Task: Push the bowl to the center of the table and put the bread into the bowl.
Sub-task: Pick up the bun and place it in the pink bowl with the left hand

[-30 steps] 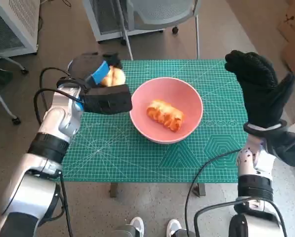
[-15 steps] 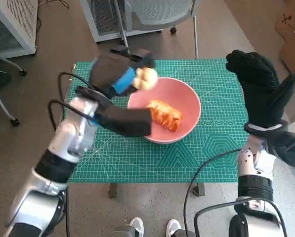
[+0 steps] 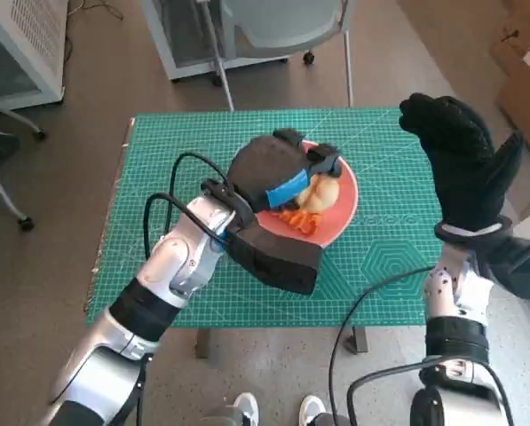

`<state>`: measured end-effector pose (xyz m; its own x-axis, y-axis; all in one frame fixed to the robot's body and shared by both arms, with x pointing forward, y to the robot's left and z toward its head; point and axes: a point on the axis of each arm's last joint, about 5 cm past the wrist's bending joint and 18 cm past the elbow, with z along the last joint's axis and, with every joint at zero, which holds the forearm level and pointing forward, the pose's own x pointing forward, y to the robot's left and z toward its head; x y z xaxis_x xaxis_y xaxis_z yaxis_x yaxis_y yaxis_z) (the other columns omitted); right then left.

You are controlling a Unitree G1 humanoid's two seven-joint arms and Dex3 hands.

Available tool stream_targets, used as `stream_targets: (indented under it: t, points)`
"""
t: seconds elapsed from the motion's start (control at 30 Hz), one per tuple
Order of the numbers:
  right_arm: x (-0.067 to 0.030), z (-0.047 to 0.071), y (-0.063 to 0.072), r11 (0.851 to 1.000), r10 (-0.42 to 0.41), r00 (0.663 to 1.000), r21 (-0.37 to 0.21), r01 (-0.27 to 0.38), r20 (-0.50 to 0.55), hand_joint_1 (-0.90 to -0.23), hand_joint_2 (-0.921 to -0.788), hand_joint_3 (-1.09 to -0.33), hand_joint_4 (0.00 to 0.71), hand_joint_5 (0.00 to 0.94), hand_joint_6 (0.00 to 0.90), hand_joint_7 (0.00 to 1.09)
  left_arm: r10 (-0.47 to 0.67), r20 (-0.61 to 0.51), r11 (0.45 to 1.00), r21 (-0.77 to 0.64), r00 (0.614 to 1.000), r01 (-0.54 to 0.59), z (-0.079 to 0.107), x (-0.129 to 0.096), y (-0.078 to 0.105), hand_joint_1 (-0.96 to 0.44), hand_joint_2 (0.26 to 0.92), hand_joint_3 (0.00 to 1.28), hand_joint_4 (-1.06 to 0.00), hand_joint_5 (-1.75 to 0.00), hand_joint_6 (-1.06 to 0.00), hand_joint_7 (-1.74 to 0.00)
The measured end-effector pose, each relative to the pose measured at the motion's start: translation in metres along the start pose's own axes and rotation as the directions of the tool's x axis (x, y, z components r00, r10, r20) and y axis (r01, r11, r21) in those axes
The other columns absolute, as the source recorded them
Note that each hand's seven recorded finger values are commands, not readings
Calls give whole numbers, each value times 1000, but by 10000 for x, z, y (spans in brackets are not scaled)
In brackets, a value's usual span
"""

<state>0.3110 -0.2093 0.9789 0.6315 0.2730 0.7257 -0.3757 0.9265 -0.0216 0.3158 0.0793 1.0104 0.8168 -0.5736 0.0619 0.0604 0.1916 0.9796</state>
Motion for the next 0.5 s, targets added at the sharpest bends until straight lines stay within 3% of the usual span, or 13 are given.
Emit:
stream_targets:
  t: [0.07,0.17,0.27,0.5]
  points:
    - [-1,9,-5,1000,1,1000,-1,-1,2,-635,-921,-748,248,0,345,11,-38,-17,998,-47,999,37,-12,6,-9,-74,871,95,-319,-534,-296,-612]
    - [0,15,-5,1000,3,1000,-2,-3,4,-634,-921,-747,248,0,345,11,-74,-30,993,-97,997,71,-26,7,-2,-230,855,40,-143,-178,-195,-289]
    - [0,16,-5,1000,3,1000,-1,-3,3,-633,-921,-747,247,0,345,11,-85,-35,990,-113,996,80,-47,4,-1,-377,854,22,-54,-59,-156,-175]
    - [2,16,-3,1000,3,1000,0,-3,1,-633,-921,-746,245,0,344,10,-87,-56,990,-121,995,80,-100,-13,-26,-577,870,17,-4,-4,-126,-113]
